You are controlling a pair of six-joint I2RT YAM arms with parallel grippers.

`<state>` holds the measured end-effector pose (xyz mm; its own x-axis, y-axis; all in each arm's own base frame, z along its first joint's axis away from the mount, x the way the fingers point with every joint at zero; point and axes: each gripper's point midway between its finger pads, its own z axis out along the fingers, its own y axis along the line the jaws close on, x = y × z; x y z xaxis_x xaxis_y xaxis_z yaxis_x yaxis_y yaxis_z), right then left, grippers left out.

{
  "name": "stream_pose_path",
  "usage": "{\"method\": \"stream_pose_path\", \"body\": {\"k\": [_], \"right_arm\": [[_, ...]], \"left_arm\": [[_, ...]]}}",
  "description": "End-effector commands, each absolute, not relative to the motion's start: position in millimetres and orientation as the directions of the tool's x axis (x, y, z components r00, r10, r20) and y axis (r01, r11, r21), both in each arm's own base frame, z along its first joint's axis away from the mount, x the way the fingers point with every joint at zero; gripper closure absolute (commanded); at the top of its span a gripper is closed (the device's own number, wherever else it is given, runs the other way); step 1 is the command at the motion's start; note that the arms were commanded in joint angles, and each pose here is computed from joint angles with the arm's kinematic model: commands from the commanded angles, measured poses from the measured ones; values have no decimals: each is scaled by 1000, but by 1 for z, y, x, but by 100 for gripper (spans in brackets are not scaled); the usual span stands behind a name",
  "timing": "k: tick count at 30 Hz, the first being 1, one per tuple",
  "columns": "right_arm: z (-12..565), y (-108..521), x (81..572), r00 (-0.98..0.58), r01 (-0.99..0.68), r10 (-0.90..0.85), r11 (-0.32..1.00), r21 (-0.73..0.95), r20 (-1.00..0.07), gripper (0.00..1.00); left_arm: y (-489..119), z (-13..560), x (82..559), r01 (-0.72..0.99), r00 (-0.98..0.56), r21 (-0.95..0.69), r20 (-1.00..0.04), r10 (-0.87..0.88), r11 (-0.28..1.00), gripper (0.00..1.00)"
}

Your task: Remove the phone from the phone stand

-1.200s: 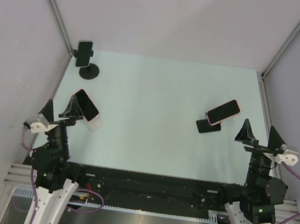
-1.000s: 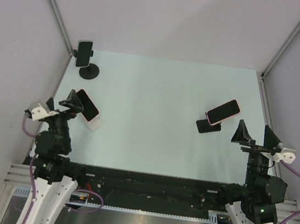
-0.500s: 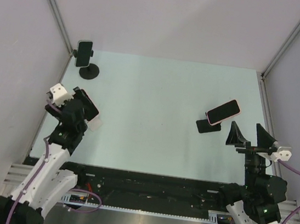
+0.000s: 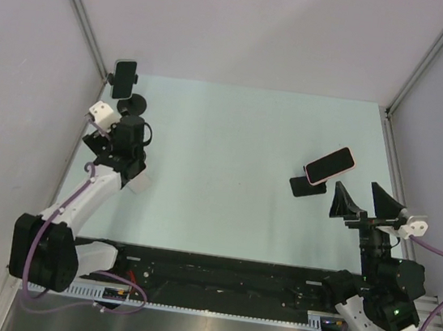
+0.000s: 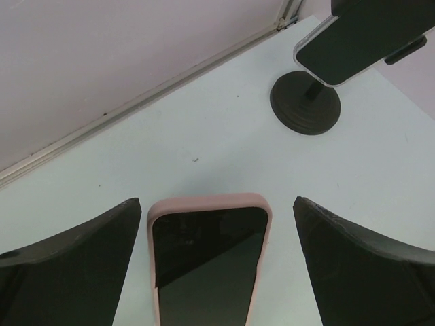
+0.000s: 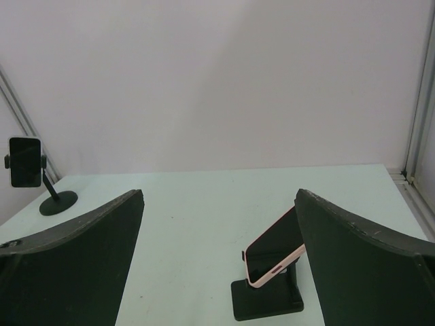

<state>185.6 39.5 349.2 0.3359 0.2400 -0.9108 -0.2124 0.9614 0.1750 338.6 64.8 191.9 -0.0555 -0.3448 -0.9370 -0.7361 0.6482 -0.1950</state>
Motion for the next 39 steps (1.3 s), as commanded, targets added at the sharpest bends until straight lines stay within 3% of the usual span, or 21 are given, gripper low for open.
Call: {"method": "stream_pose_path", "body": {"k": [1,17,20,35,39], "right_arm": [[366,32,176,375,-209,273,956,206,-886,0],[364,32,177,373,-205,246,962,180,-895,0],[364,33,177,373,-207,246,962,178,-895,0],[364,35,176,371,-217,241,961,169,-897,0],[364,38,176,368,-234,238,959,159,-899,0]], "left_arm": [[73,209,350,-777,37,-249,-935,-353,578,0],[80,173,356,-831,-65,-115,-951,-301,543,0],[79,178,354,-827,-47,-136,-950,-308,545,9],[78,234,344,-775,4,-179,-960,-279,607,83],[68,264,346,-716,8,-187,-965,-260,672,96]]}}
